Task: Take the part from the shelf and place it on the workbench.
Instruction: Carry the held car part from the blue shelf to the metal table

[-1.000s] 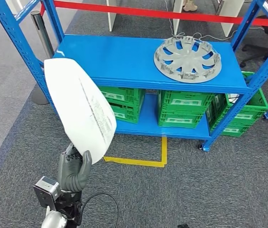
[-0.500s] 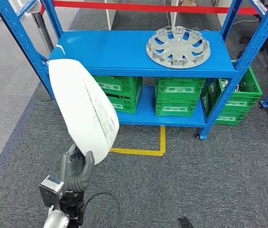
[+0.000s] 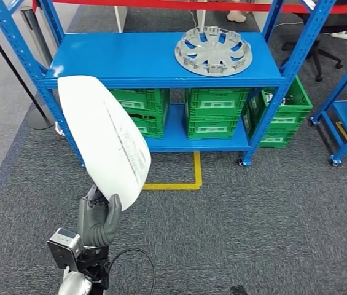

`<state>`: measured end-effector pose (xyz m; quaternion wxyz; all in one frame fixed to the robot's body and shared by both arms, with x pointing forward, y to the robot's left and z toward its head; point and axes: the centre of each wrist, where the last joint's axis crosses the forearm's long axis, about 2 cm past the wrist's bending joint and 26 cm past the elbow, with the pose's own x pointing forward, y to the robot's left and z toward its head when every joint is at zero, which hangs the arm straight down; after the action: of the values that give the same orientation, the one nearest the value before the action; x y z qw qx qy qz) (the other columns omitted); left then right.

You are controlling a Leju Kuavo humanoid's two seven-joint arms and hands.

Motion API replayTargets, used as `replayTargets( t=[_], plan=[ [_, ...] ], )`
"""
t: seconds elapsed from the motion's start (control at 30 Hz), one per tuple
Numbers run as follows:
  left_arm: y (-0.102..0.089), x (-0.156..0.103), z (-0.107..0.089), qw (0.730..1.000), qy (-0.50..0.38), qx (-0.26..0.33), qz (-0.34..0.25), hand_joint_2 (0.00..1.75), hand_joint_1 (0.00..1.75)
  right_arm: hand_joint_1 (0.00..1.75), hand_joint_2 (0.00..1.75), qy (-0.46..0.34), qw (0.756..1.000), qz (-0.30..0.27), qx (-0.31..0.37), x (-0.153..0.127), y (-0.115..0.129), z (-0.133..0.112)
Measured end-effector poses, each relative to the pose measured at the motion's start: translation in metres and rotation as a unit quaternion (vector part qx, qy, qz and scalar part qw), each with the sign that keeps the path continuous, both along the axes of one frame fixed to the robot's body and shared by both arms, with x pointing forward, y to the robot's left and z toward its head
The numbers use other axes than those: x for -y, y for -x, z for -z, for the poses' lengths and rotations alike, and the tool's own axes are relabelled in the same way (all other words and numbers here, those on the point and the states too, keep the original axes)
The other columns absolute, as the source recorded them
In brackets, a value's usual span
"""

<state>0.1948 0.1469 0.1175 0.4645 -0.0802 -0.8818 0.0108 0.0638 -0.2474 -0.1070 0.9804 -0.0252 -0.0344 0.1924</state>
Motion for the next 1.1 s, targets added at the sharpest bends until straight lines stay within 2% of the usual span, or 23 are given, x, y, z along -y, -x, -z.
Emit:
replayTargets(
  t=[0.3, 1.1],
  plan=[
    [0.004, 0.003, 0.001, 1.000, -0.012, -0.006, -0.004, 1.75, 1.75, 0.00, 1.75, 0.003, 0.999, 0.034, -0.005, -0.005, 0.010, 0.001],
    [0.006, 0.008, -0.001, 0.999, -0.033, -0.006, 0.014, 1.75, 1.75, 0.00, 1.75, -0.008, 0.999, 0.048, -0.014, -0.012, 0.012, 0.001]
  ],
)
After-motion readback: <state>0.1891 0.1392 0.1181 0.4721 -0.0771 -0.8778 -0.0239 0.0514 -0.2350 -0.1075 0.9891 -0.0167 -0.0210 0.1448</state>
